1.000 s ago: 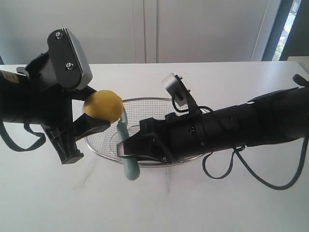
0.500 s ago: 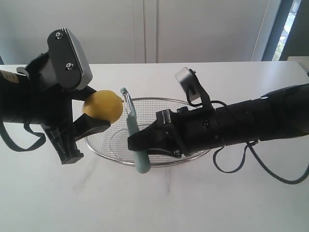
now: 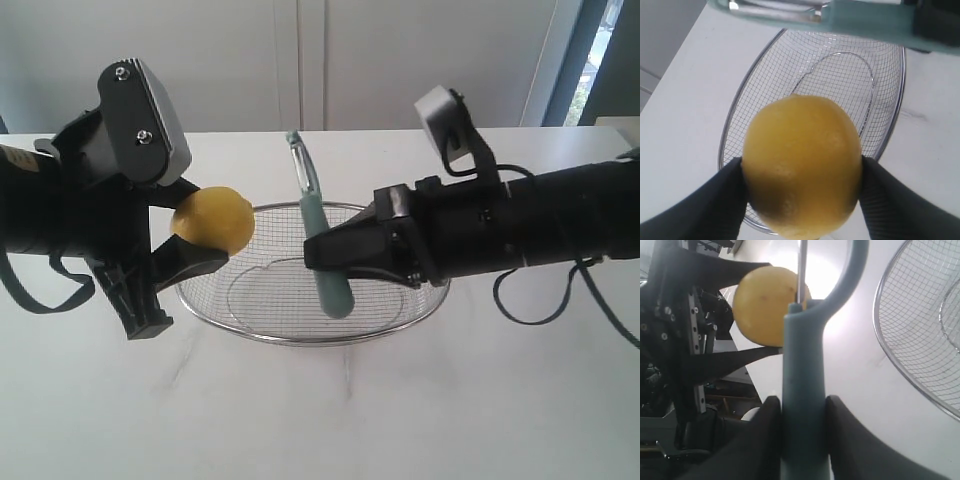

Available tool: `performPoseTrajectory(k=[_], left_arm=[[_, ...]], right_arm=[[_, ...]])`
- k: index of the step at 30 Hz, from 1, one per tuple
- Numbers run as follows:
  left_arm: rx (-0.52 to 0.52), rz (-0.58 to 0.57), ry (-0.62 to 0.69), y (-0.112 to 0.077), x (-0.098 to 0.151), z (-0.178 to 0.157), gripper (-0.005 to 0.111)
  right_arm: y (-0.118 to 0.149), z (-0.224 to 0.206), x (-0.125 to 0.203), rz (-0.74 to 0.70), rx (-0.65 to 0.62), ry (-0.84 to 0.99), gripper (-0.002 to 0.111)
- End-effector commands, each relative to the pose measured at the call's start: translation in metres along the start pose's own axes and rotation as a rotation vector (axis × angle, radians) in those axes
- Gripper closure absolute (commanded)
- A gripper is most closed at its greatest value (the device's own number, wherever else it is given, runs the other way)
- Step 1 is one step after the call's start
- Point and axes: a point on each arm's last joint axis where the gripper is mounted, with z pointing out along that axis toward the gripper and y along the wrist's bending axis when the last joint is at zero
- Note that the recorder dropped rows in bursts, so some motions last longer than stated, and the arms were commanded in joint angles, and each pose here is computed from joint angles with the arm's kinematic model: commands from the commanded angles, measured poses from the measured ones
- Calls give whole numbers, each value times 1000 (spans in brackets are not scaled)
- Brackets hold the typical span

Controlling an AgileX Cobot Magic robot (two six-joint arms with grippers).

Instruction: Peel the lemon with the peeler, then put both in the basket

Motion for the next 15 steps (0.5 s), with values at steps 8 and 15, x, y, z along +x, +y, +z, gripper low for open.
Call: performPoseTrajectory(k=[8,15], left_arm=[[-4,-17,-12,0,-2,-3,107],[-4,-17,-12,0,-2,-3,107]], right_arm=[[31,-44,6,-110,188,17,108],[15,-67,6,-107,571,-72,108]])
